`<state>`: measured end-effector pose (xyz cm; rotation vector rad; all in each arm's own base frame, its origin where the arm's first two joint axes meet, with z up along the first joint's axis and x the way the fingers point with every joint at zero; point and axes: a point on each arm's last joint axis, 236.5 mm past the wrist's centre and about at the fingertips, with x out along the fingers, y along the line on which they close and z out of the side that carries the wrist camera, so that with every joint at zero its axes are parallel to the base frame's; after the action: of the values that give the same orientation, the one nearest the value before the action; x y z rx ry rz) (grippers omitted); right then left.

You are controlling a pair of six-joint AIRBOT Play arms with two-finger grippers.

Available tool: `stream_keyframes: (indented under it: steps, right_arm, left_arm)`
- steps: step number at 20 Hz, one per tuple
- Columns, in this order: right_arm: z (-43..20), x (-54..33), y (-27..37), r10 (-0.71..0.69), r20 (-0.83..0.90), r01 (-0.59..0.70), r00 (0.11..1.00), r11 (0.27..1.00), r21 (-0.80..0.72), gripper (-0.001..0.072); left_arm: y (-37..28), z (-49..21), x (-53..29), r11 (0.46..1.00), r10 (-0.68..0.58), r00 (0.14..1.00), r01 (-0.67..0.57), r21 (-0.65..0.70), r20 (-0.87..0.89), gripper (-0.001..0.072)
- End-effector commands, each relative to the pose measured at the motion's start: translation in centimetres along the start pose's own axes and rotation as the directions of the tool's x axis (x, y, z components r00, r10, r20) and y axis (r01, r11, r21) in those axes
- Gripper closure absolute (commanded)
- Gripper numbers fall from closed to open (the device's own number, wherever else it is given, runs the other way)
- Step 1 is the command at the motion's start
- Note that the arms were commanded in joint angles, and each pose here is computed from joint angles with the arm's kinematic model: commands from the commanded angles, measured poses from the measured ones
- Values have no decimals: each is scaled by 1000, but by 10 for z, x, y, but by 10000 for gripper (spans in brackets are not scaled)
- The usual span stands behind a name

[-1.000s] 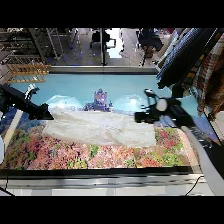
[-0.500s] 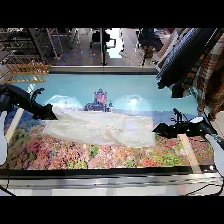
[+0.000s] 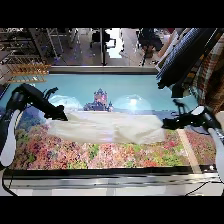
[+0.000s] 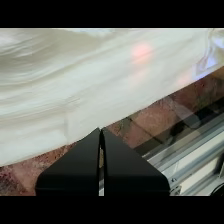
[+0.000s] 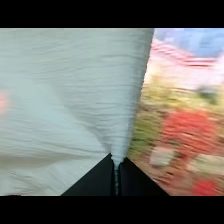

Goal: Fold the clothes and pants, and hang the long-sleeved shirts on hangers.

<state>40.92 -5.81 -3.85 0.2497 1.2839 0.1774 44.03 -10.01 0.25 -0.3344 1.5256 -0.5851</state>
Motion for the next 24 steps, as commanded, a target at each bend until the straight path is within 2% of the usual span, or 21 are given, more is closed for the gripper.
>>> stream_keyframes:
  steps: [1, 4, 7, 9, 12, 16, 17, 18, 19, 21, 24]
  right_arm:
    - [8, -119, -80, -414, 78, 406, 907, 908, 100, 698]
    - [16, -160, -48, -371, 137, 359, 918, 927, 104, 698]
    - [32, -159, 39, -191, 184, 187, 964, 981, 44, 698]
    - [35, -136, 119, -42, 168, 47, 985, 999, -27, 698]
    - [25, -84, 243, 95, 120, -72, 988, 981, -181, 698]
    - [-16, 24, 408, 263, 98, -205, 960, 895, -395, 694]
    - [-27, 53, 440, 303, 108, -229, 947, 871, -435, 597]
    - [-37, 76, 464, 339, 118, -253, 933, 854, -455, 385]
    - [-45, 93, 478, 354, 111, -267, 928, 844, -465, 294]
    - [-40, 92, 472, 331, 97, -249, 939, 845, -472, 287]
    - [15, 46, 392, 216, 127, -151, 968, 906, -395, 288]
  left_arm:
    - [-33, -5, 30, 997, -4, 998, 9, 73, -64, 688]
    - [-62, -11, 78, 990, -8, 990, 28, 138, -141, 688]
    - [-80, -5, 122, 983, 3, 990, 23, 180, -141, 688]
    - [-83, -5, 135, 981, 9, 989, 20, 192, -146, 688]
    - [-69, -11, 111, 986, 6, 986, 21, 164, -167, 688]
    - [-39, -19, 41, 996, -12, 990, 24, 86, -142, 688]
    - [-32, -17, 23, 998, -11, 994, 17, 56, -108, 688]
    - [-25, -14, 5, 1000, -7, 998, 9, 30, -65, 688]
    - [-20, -12, -10, 1000, -2, 1000, 3, 16, -27, 688]
    - [-17, -11, -27, 1000, -3, 1000, 3, 7, 13, 688]
    - [-27, -4, -20, 1000, -15, 999, 14, 25, 31, 688]
